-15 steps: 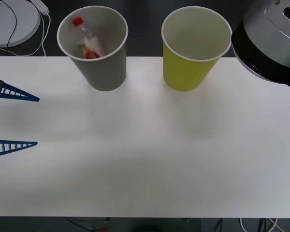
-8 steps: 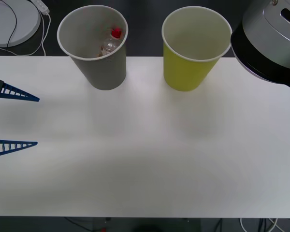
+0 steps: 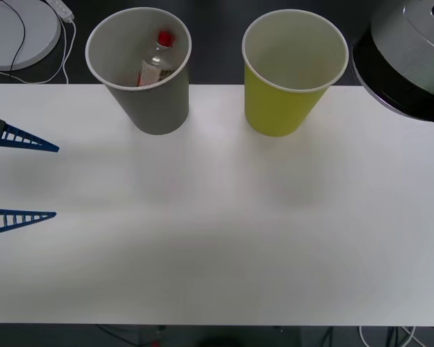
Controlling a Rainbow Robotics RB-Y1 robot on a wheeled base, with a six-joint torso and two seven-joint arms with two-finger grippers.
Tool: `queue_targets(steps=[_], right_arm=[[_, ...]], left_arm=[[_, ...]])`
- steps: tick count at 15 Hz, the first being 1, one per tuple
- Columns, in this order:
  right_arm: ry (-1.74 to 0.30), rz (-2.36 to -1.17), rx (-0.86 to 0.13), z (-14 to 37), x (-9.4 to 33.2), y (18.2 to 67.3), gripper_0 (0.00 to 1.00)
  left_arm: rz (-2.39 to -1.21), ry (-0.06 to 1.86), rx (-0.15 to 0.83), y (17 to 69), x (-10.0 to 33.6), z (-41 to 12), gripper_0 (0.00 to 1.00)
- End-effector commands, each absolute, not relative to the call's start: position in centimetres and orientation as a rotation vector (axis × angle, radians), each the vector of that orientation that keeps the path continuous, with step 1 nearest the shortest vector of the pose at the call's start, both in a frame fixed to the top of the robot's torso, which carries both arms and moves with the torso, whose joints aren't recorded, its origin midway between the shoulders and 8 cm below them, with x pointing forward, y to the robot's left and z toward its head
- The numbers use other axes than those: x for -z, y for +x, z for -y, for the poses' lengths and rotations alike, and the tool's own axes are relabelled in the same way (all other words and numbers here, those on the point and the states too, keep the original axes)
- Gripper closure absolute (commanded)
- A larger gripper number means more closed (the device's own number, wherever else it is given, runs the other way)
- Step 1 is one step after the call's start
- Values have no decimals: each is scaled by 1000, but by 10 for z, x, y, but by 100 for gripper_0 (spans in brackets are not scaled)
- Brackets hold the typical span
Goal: Put the can into the green bin and the plastic bottle into the gray bin
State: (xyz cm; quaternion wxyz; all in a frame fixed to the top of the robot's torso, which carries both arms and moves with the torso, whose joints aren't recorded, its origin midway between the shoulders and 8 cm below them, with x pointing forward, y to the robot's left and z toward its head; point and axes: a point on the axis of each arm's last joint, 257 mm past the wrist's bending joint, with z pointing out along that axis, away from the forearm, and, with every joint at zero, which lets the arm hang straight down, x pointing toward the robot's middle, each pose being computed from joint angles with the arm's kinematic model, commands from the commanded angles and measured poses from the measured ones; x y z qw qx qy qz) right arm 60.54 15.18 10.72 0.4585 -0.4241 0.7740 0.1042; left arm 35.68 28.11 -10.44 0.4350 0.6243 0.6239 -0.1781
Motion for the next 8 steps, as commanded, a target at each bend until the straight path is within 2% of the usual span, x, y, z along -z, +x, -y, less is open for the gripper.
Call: queue_targets(steps=[1, 8], right_arm=[[-1089, -1918, -291, -137, -112, 597, 0], [-1176, -1868, -382, -92, -107, 577, 0]], left_arm=[[-1553, 1554, 443, 357, 104, -281, 0], [-1553, 1554, 443, 357, 104, -281, 0]])
